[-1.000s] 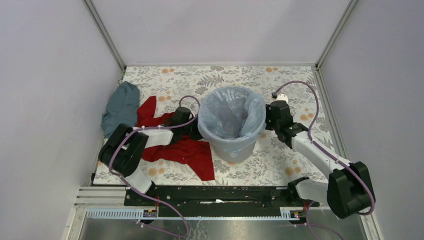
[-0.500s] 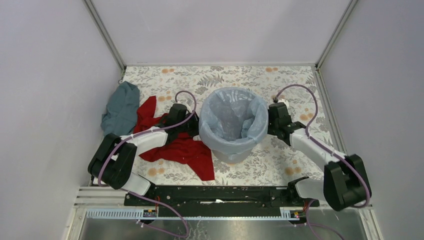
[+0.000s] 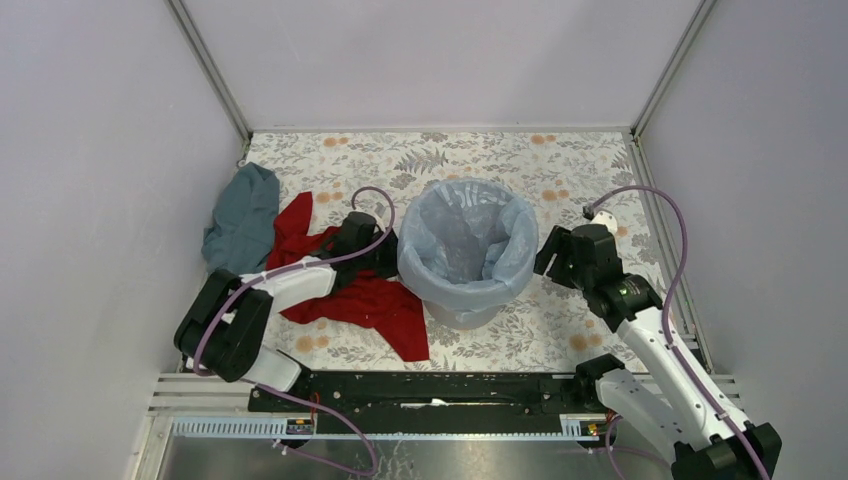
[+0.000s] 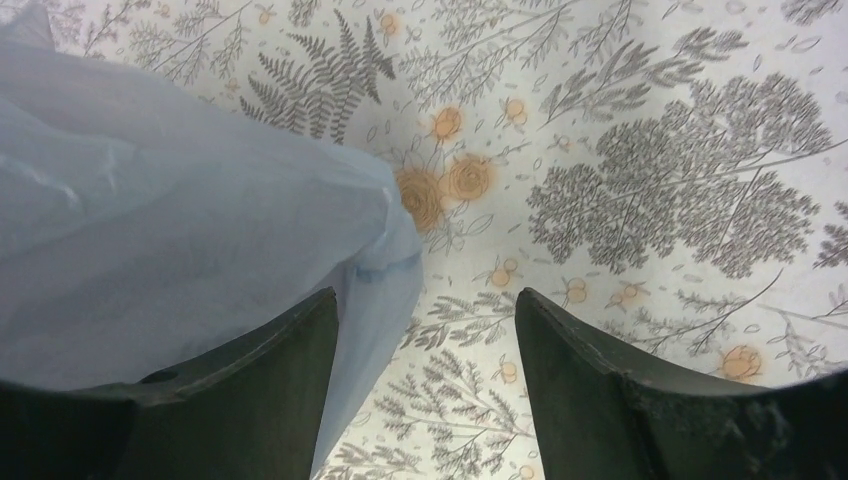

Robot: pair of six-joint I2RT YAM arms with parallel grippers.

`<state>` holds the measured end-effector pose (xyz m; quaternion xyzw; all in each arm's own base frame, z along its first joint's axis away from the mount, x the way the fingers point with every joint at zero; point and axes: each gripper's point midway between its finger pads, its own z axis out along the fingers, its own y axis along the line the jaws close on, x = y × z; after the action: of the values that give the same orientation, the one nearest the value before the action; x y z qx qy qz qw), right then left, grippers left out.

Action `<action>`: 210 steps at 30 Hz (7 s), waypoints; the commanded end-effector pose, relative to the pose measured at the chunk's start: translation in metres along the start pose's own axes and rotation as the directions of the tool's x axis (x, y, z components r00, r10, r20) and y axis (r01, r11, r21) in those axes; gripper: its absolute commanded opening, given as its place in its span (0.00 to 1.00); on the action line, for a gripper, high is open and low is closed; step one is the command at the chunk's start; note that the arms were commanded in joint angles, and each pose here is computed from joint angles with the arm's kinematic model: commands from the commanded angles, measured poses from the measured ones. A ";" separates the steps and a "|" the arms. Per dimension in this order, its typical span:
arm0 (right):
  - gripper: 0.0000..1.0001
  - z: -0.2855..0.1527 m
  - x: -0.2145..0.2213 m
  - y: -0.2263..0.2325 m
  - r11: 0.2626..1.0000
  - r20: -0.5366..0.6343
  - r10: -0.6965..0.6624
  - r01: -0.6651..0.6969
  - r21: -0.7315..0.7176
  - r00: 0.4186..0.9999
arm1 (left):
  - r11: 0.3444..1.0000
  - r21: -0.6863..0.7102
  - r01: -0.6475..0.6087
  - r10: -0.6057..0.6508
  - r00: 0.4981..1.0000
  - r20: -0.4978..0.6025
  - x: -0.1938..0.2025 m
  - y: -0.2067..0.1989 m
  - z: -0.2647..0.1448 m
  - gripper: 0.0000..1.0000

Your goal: Put the trash bags into the trash bin

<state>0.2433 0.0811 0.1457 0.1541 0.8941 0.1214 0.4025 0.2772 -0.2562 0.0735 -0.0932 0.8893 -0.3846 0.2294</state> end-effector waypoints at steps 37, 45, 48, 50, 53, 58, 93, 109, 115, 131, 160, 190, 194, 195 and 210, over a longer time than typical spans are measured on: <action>0.80 0.014 -0.056 -0.022 0.981 0.143 -0.003 -0.024 0.190 0.990 | 0.997 0.052 -0.063 0.064 0.998 0.000 0.021 -0.025 0.008 0.25; 1.00 -0.060 -0.145 0.005 0.982 0.312 -0.103 0.048 0.180 0.945 | 0.994 0.100 -0.053 0.054 0.998 -0.007 0.025 -0.030 0.010 0.39; 1.00 -0.092 -0.178 0.019 0.982 0.369 -0.154 0.101 0.160 0.916 | 0.992 0.107 -0.072 0.073 0.997 0.000 0.024 -0.032 0.009 0.44; 1.00 -0.107 -0.190 0.031 0.982 0.389 -0.183 0.145 0.124 0.903 | 0.991 0.105 -0.080 0.080 0.997 0.004 0.024 -0.031 0.007 0.46; 1.00 -0.121 -0.196 0.069 0.958 0.384 -0.249 0.285 -0.039 0.889 | 0.990 0.107 -0.092 0.091 0.996 0.012 0.022 -0.033 0.004 0.50; 1.00 -0.119 -0.156 0.162 0.803 0.185 -0.292 0.346 -0.486 0.938 | 0.988 0.087 -0.127 0.124 0.992 0.032 0.019 -0.033 -0.006 0.60; 1.00 0.030 -0.038 0.162 0.823 -0.046 -0.563 0.555 -0.126 0.825 | 0.982 0.060 -0.181 0.179 0.983 0.046 0.011 -0.039 -0.013 0.56; 1.00 0.021 0.047 0.148 0.819 -0.269 -0.553 0.456 -0.349 0.788 | 0.980 0.081 -0.181 0.179 0.983 0.029 0.011 -0.045 -0.007 0.61; 1.00 0.011 0.015 0.144 0.824 -0.158 -0.546 0.493 -0.279 0.823 | 0.982 0.061 -0.181 0.177 0.983 0.053 0.005 -0.048 -0.013 0.72; 1.00 0.038 -0.026 0.104 0.745 -0.165 -0.651 0.665 0.052 0.741 | 0.985 -0.073 -0.158 0.171 0.959 0.228 -0.022 -0.039 -0.070 0.99; 1.00 0.054 -0.051 0.048 0.784 0.014 -0.550 0.511 0.352 0.835 | 0.987 0.014 -0.159 0.156 0.981 0.119 -0.017 -0.078 -0.009 0.99; 1.00 0.056 -0.003 0.104 0.870 -0.258 -0.492 0.478 -0.121 0.831 | 0.961 -0.100 -0.258 0.274 0.938 0.212 -0.046 -0.076 -0.039 0.99; 1.00 0.024 -0.033 0.115 0.876 -0.157 -0.480 0.462 -0.139 0.863 | 0.956 -0.137 -0.259 0.287 0.922 0.261 -0.059 -0.070 -0.053 0.99; 1.00 0.018 -0.039 0.117 0.877 -0.137 -0.477 0.460 -0.138 0.868 | 0.958 -0.134 -0.252 0.280 0.923 0.265 -0.061 -0.068 -0.054 0.99; 1.00 0.005 -0.062 0.127 0.871 -0.013 -0.471 0.463 -0.162 0.882 | 0.988 0.029 -0.149 0.142 0.975 0.170 -0.050 -0.076 -0.026 0.97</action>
<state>0.3040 0.1796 0.2371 -0.0912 0.9032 0.1115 0.4044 0.3042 -0.2551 0.1398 -0.0596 0.8869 -0.3249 0.3228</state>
